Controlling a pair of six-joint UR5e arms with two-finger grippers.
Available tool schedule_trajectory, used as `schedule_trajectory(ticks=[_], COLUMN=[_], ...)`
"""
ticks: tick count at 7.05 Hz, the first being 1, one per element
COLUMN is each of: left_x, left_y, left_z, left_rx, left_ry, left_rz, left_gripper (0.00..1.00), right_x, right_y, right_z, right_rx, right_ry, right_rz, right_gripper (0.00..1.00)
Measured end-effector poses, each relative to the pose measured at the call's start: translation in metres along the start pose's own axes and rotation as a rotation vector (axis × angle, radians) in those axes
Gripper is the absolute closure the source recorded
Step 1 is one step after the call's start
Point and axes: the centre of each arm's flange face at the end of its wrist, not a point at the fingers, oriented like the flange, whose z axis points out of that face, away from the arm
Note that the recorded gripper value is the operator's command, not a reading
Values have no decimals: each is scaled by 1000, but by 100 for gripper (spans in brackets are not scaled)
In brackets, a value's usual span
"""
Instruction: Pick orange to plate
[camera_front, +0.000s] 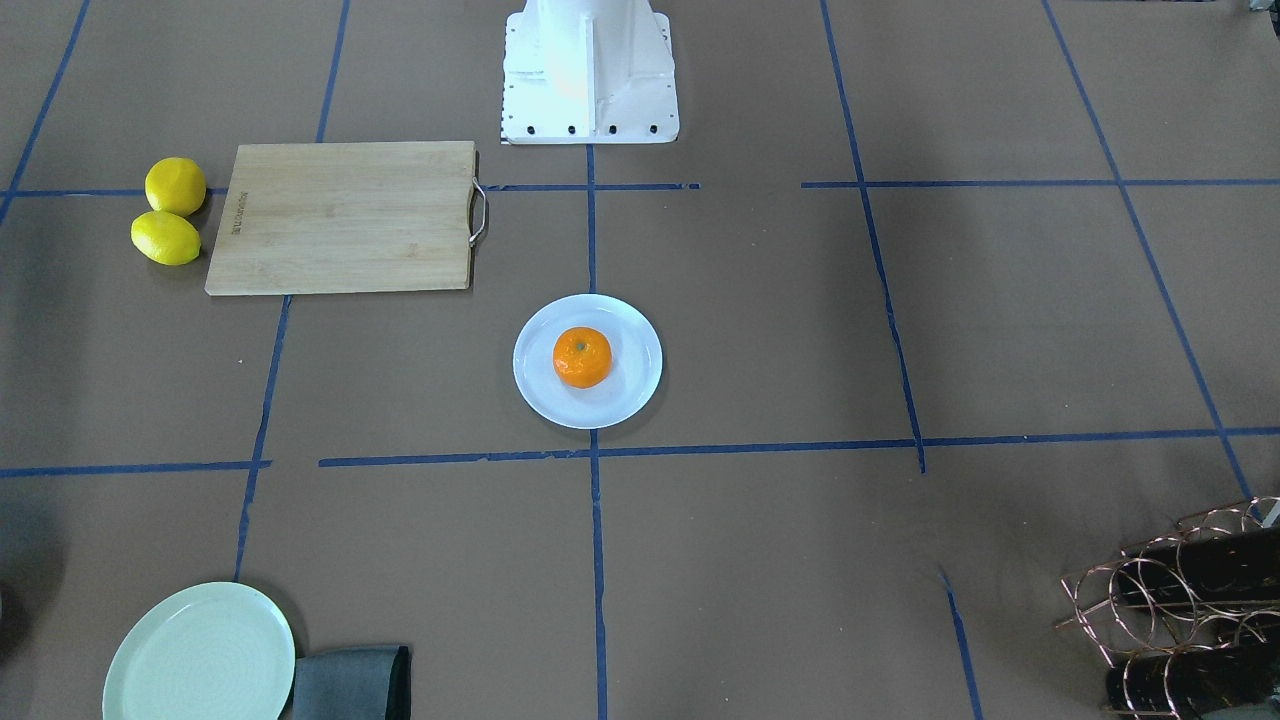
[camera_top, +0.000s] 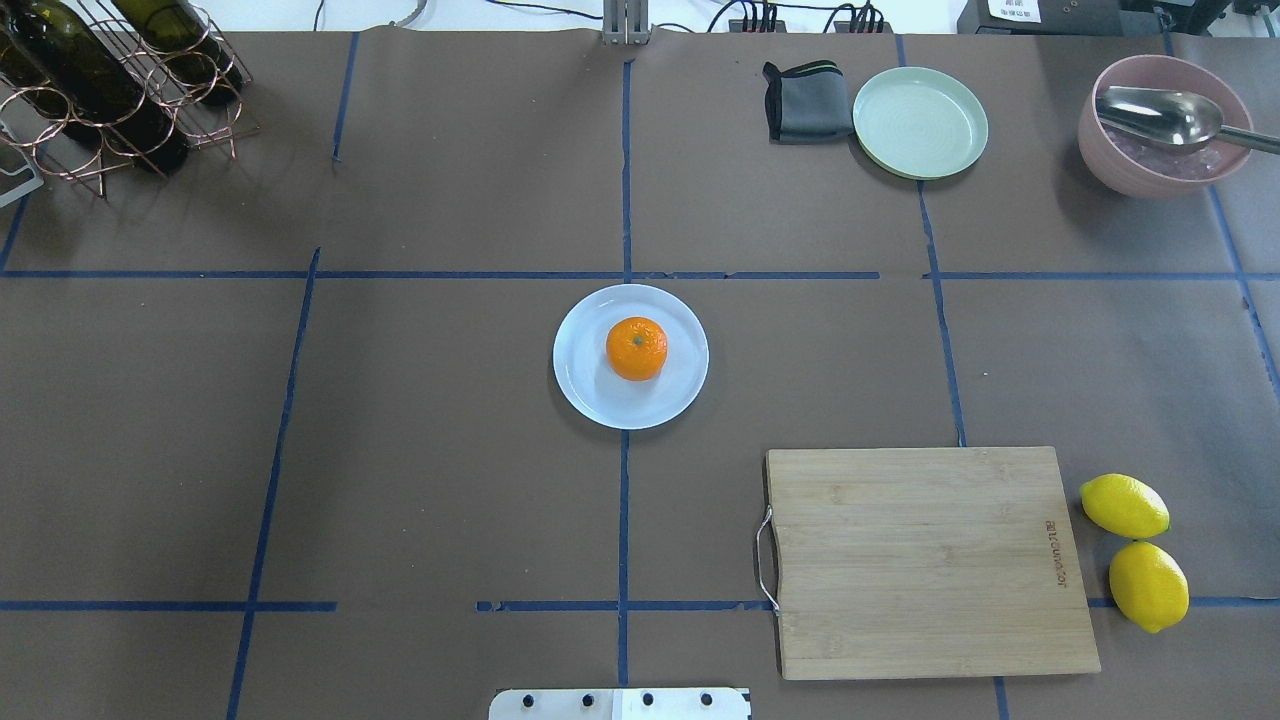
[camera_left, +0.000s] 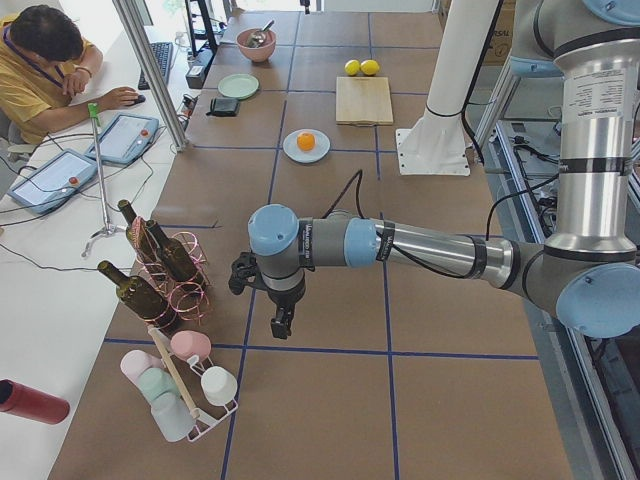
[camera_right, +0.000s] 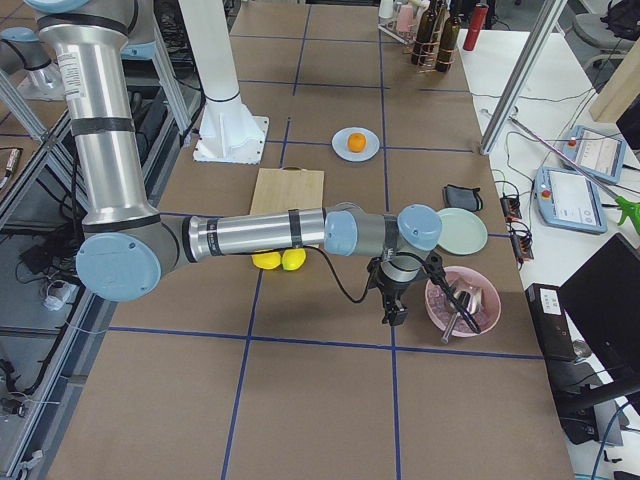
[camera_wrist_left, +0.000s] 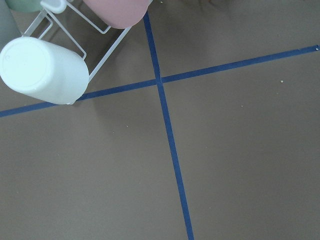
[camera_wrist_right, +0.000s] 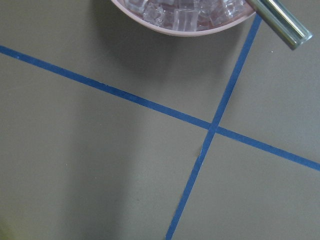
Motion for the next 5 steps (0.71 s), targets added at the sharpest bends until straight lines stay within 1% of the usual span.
schedule_trajectory(ticks=[2, 3, 5], left_x=[0, -1, -1], left_y=[-1, -1, -6], left_z=[1, 1, 2], left_rx=[0, 3, 27], left_ry=[1, 1, -3], left_rz=[3, 8, 30], left_gripper=[0, 0, 0], right_x=[-2, -3, -4], right_y=[-2, -3, -3], right_z=[-2, -5, -7], right_rx=[12, 22, 33], right_ry=[-2, -10, -22], right_rz=[-12, -17, -21], right_gripper=[0, 0, 0])
